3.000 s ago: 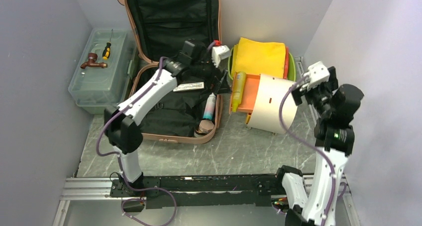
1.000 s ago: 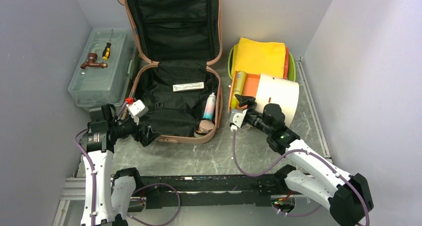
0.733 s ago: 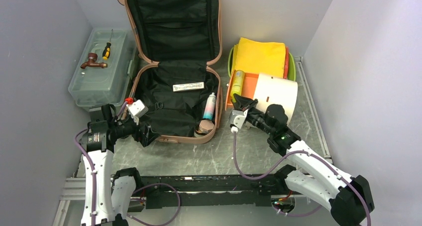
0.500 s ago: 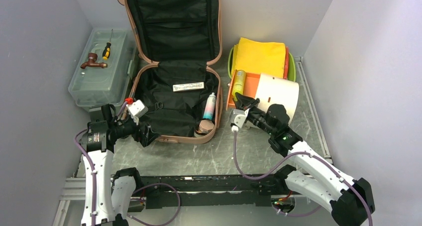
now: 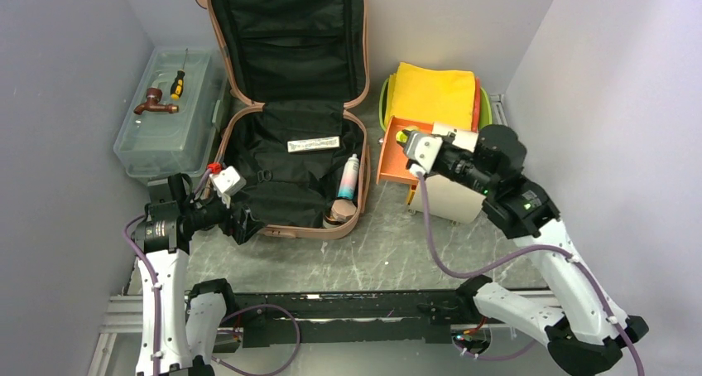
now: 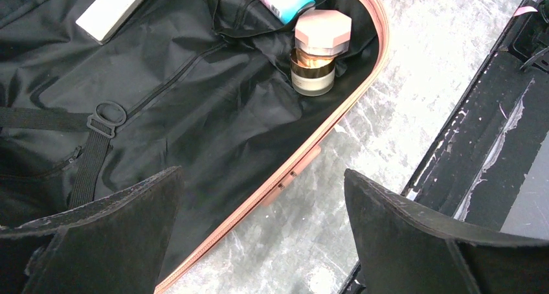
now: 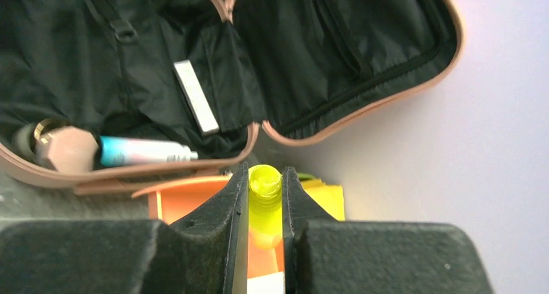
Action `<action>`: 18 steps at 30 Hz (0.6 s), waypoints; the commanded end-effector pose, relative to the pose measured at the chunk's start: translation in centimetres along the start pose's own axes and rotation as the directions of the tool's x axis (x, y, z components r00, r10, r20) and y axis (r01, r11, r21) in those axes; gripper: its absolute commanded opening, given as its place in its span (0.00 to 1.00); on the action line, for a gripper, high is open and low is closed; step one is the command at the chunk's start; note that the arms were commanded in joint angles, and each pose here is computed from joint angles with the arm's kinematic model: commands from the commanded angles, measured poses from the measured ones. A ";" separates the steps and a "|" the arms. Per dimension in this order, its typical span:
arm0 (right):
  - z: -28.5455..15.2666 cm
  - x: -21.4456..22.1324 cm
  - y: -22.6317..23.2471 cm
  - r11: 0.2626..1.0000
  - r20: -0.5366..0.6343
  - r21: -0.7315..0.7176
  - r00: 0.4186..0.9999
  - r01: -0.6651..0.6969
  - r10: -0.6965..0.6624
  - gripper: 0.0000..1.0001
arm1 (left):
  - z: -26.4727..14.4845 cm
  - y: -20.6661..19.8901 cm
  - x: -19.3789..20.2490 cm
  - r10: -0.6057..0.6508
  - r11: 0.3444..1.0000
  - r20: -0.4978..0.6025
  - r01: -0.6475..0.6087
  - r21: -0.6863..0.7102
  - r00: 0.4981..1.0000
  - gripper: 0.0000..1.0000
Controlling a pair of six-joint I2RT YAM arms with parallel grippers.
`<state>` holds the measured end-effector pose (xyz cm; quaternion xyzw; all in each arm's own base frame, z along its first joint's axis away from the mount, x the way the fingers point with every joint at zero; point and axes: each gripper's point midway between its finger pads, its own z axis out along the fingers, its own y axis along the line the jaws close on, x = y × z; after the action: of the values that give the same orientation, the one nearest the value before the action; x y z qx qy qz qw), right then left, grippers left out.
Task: Open, take out, and arrange the luggage
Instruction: Pick up the personal item from the drawer, then place the personal item in the luggage.
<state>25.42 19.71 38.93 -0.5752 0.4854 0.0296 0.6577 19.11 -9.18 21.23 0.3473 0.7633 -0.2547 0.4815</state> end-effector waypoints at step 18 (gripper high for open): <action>10.5 -5.8 9.8 0.840 0.132 -0.473 0.921 -0.268 0.368 0.00 | -0.2 -0.1 -0.8 0.026 1.000 0.040 -0.026 0.013 0.999 1.00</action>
<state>23.38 31.39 33.20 -0.5938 0.5287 0.3206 0.5147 19.19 -8.94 21.40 0.3443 0.7620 -0.2511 0.4876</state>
